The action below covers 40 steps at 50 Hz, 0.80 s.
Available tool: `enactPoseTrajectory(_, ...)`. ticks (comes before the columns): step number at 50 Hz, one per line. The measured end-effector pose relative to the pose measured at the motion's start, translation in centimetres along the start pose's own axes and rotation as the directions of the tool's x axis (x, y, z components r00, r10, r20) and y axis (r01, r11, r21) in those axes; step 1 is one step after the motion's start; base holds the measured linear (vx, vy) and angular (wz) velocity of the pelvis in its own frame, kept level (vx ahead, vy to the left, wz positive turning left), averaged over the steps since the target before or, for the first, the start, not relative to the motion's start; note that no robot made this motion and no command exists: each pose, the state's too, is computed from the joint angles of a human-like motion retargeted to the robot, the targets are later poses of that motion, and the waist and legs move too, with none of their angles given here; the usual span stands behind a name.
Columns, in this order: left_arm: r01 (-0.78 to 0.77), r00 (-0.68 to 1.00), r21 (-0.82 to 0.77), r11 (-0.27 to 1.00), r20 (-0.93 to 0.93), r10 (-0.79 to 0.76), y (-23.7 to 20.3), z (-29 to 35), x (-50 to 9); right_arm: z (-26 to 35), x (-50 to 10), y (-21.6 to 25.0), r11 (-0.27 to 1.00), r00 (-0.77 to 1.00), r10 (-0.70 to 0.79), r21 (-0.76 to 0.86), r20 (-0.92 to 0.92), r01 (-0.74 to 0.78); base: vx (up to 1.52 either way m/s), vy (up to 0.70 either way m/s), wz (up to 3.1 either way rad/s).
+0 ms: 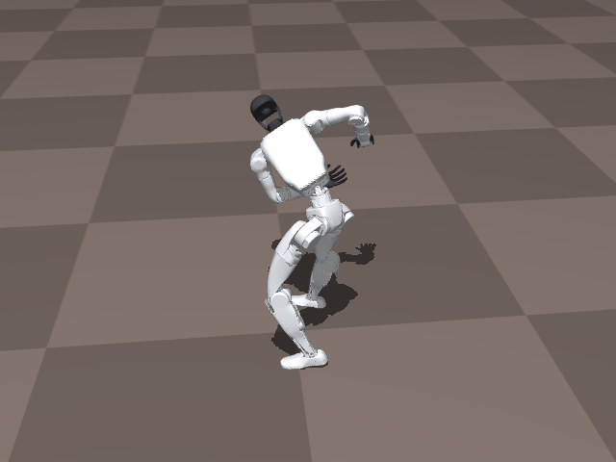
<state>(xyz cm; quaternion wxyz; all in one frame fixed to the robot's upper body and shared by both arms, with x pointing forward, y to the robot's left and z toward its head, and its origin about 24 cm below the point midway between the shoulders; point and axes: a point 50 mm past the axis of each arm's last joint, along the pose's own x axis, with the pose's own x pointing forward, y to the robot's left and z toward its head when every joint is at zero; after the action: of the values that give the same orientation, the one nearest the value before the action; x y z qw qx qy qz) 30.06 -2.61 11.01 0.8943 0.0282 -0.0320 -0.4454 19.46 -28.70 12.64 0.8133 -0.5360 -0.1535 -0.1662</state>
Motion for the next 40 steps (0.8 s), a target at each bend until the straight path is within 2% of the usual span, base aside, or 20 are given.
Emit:
enactPoseTrajectory(4,0.013,0.998,-0.036,0.999,-0.065,-0.015,-0.6,-2.1,-0.5,-0.6,-1.6,2.2,0.986,0.986,0.15,0.086,-0.071,-0.144,-0.08,0.05,-0.28)
enactPoseTrajectory(5,-0.014,0.997,-0.081,0.997,-0.075,0.008,-0.4,-2.1,-0.4,-0.8,-1.9,2.7,0.983,0.981,0.167,0.087,-0.096,-0.159,-0.24,0.47,0.03)
enactPoseTrajectory(8,-0.041,0.994,-0.075,0.996,-0.109,0.033,1.4,-2.2,-1.2,-0.9,-2.8,3.9,0.972,0.968,0.224,0.104,-0.115,-0.213,-0.13,0.25,0.45)
enactPoseTrajectory(10,-0.069,0.99,-0.043,0.997,-0.124,0.063,3.5,-2.3,-2.5,-0.6,-3.4,4.5,0.965,0.962,0.25,0.113,-0.106,-0.238,-0.02,0.11,0.79)
enactPoseTrajectory(13,-0.207,0.976,-0.035,0.978,-0.082,0.203,8.5,0.5,-4.6,0.4,-2.7,5.2,0.972,0.972,0.229,0.069,-0.061,-0.224,-0.06,0.3,1.14)
enactPoseTrajectory(17,-0.425,0.905,0.06,0.903,0.046,0.423,15.8,6.8,-7.9,2.8,-0.6,6.6,0.978,0.976,0.209,0.01,0.062,-0.21,0.09,0.12,1.34)
enactPoseTrajectory(20,-0.63,0.751,0.04,0.776,0.284,0.596,20.5,14.6,-11.1,5.5,2.2,6.7,0.991,0.97,0.132,-0.027,0.206,-0.129,0.18,0.02,1.34)
enactPoseTrajectory(23,-0.745,0.466,-0.201,0.636,0.527,0.711,23.0,23.2,-14.7,8.5,5.3,5.8,0.999,0.934,0.035,-0.04,0.355,-0.022,0.2,-0.03,1.29)
enactPoseTrajectory(25,-0.715,0.239,-0.414,0.563,0.612,0.754,23.6,28.2,-17.5,10.5,7.1,4.9,0.998,0.897,-0.017,-0.042,0.442,0.039,0.19,-0.01,1.24)
enactPoseTrajectory(27,-0.607,0.022,-0.608,0.512,0.631,0.776,23.5,32.8,-20.7,12.4,8.8,3.8,0.994,0.848,-0.06,-0.05,0.527,0.101,0.19,0.0,1.05)
enactPoseTrajectory(30,-0.408,-0.211,-0.786,0.464,0.576,0.79,22.6,37.6,-25.9,15.1,10.6,1.9,0.979,0.762,-0.118,-0.052,0.636,0.195,0.18,-0.01,0.78)
enactPoseTrajectory(33,-0.366,-0.323,-0.827,0.426,0.542,0.776,21.6,39.7,-29.4,17.2,11.5,0.1,0.961,0.682,-0.167,-0.036,0.712,0.273,0.17,-0.02,0.6)
enactPoseTrajectory(36,-0.459,-0.352,-0.793,0.4,0.575,0.738,20.9,40.9,-30.8,18.6,12.0,-1.1,0.948,0.629,-0.179,-0.039,0.757,0.317,0.14,-0.04,0.61)
enactPoseTrajectory(40,-0.616,-0.298,-0.672,0.411,0.682,0.668,19.8,42.3,-30.7,19.0,12.2,-2.0,0.944,0.613,-0.149,-0.074,0.776,0.323,0.11,-0.03,0.65)
